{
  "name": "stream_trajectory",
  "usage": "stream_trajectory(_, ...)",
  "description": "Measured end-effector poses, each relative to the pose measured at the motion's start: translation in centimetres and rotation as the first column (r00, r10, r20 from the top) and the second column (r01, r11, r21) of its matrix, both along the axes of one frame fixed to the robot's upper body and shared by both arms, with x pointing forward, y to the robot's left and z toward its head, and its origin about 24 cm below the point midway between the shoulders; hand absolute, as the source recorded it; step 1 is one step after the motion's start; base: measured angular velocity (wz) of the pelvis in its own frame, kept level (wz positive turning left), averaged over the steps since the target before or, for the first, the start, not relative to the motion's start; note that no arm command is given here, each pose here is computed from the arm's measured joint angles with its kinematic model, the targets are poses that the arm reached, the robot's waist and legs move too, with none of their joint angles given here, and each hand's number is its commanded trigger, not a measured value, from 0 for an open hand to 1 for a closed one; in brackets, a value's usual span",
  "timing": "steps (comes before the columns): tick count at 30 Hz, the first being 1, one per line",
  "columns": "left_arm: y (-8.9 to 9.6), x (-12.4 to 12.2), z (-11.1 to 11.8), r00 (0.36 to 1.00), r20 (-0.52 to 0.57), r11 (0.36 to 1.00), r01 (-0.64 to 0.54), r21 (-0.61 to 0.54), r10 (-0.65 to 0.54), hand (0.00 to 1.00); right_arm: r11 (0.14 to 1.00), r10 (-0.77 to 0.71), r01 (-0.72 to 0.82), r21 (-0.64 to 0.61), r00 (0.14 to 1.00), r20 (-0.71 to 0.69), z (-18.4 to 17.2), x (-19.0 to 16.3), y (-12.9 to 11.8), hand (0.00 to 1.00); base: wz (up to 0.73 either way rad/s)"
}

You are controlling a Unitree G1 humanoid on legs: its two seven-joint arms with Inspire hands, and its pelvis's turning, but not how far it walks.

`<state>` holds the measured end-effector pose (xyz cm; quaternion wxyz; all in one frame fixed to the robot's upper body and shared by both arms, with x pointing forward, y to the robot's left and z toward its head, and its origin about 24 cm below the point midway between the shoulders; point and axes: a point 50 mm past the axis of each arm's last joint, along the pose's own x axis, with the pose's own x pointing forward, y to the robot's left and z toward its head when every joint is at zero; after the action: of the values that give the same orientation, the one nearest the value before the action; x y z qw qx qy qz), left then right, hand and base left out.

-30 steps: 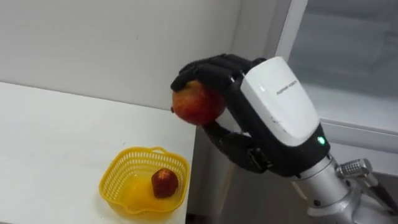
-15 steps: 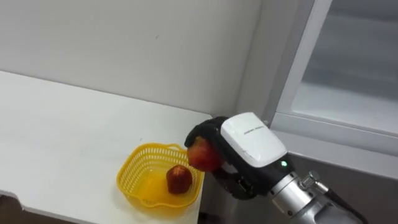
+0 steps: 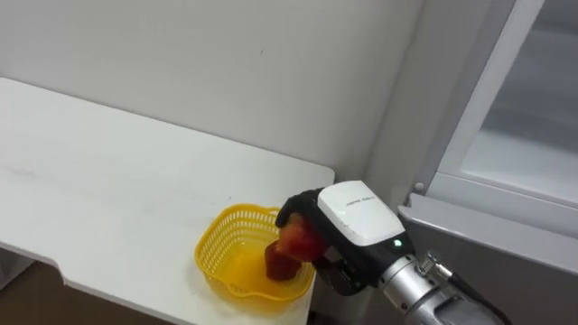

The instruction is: Retrieve from the upper fridge

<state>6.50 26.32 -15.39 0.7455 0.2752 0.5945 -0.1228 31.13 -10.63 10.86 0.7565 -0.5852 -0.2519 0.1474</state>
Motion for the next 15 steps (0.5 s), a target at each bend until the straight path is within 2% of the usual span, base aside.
stream_trajectory(15,-0.11,0.13,-0.05,1.0,-0.008,1.0,-0.006,0.009,0.007,0.0,1.0,-0.028,0.028,0.007,0.998,-0.053,-1.15,0.25,0.05,1.0,0.01)
